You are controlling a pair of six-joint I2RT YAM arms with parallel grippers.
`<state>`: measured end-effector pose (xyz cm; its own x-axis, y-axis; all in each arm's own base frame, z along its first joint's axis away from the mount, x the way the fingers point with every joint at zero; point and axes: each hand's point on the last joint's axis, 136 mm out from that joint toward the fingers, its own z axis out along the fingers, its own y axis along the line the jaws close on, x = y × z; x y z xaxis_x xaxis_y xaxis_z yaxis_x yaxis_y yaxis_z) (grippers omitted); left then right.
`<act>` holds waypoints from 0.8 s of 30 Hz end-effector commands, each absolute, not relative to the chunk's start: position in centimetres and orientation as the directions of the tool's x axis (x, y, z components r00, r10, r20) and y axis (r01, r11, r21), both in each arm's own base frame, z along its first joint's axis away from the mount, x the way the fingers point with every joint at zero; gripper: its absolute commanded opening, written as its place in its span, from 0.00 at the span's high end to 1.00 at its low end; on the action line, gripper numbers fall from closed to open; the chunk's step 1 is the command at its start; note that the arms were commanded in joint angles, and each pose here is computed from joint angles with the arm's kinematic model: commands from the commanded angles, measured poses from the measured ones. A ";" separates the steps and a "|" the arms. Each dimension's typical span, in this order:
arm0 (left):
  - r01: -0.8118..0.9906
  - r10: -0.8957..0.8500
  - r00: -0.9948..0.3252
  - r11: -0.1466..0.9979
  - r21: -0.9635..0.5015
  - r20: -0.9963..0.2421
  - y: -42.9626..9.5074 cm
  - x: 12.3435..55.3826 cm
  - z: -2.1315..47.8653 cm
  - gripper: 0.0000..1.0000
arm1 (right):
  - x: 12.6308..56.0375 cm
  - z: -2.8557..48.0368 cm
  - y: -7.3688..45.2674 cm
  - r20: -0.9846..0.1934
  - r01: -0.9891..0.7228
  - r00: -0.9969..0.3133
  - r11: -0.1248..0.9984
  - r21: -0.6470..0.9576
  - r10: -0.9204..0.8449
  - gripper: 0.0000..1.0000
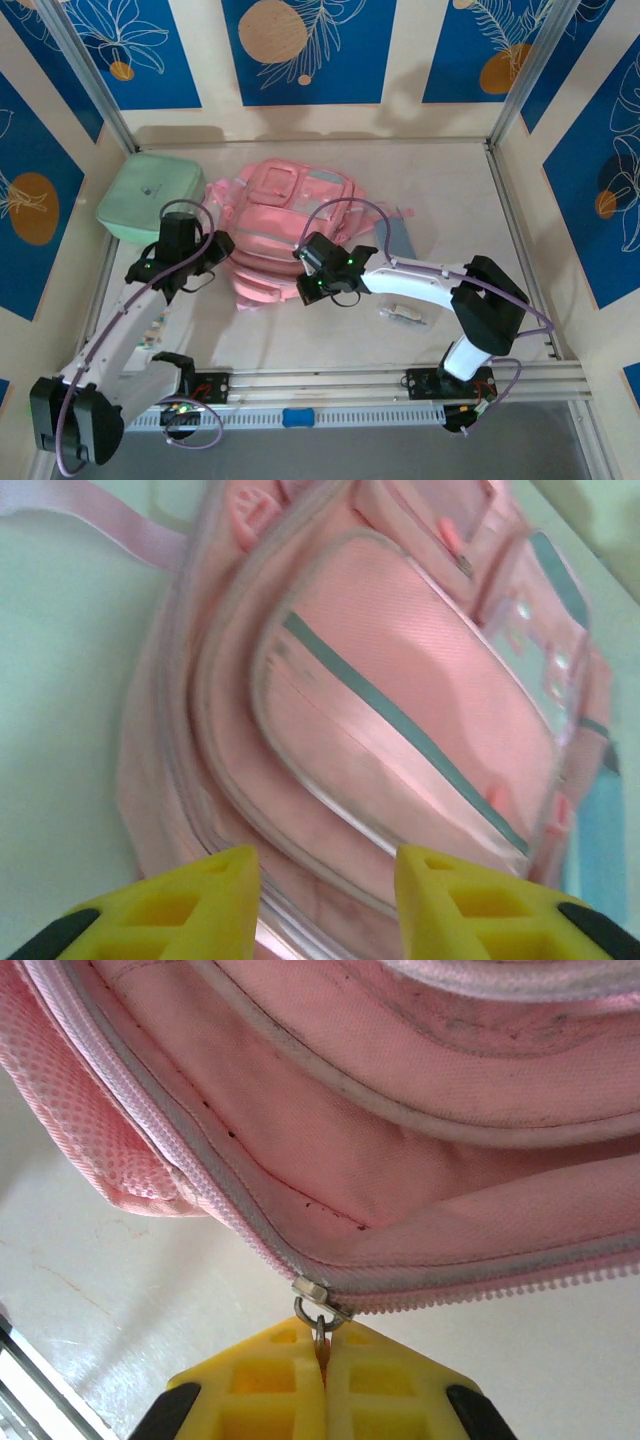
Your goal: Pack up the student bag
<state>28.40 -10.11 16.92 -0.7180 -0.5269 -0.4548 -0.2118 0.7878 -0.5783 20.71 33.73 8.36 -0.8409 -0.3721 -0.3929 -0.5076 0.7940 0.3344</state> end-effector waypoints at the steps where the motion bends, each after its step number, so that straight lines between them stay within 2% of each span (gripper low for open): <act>1: -0.213 -0.527 -0.764 0.750 -0.627 -0.372 -13.1 25.4 16.2 0.53 | 20.1 8.3 34.1 -0.371 -0.496 -0.853 0.793 0.353 -0.368 1.00; 8: -0.204 -0.606 -0.739 0.618 -0.760 -0.294 -18.6 23.2 16.2 0.43 | 20.0 7.8 34.0 -0.365 -0.487 -0.857 0.803 0.345 -0.363 1.00; 18: -0.290 -0.664 -0.718 0.558 -0.778 -0.209 -23.5 23.3 13.6 0.27 | 19.9 7.6 33.8 -0.371 -0.487 -0.855 0.808 0.332 -0.363 1.00; 24: -0.366 -0.712 -0.673 0.558 -0.744 -0.203 -23.6 24.0 11.2 0.24 | 19.8 7.5 33.7 -0.372 -0.484 -0.856 0.810 0.332 -0.359 1.00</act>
